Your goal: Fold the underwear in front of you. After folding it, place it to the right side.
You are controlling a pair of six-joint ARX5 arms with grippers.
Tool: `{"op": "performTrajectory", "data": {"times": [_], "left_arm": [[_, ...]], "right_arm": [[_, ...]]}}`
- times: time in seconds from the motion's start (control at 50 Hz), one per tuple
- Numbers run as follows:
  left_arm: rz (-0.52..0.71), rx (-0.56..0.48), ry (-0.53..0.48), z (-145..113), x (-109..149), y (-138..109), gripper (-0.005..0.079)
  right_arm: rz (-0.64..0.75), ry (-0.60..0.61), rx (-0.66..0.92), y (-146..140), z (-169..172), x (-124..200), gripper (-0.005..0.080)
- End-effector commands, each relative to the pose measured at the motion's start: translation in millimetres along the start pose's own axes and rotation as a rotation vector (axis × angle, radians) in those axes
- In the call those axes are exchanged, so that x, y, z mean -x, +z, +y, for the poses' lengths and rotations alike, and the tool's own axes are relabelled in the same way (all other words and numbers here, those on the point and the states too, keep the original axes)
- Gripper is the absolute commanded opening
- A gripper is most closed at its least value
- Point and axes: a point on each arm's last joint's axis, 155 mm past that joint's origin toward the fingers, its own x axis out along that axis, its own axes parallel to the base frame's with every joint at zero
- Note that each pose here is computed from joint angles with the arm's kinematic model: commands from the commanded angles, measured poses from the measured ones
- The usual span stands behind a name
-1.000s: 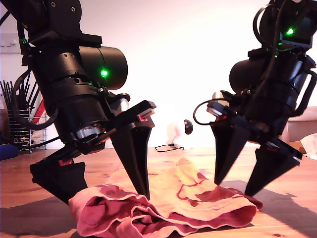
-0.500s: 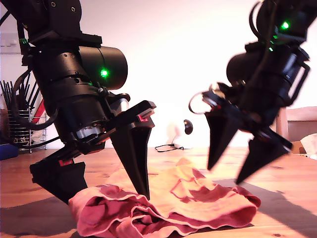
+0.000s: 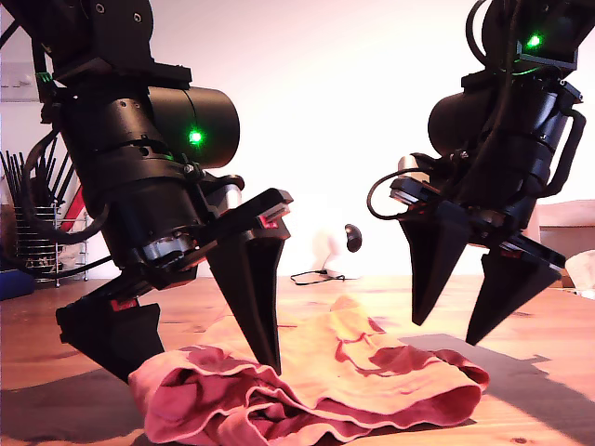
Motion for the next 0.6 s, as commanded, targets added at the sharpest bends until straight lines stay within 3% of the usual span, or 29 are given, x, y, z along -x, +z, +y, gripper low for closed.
{"op": "performTrajectory", "data": {"times": [0.0,0.58], "left_arm": [[0.056,0.02,0.028,12,-16,-12,0.0679],[0.056,0.021,0.029,12,-16,-12,0.0679]], "right_arm": [[0.041,0.0,-0.004,-6,-4,-12,0.0489],[0.066,0.029,-0.004,-22,-5,-26,0.0489]]}}
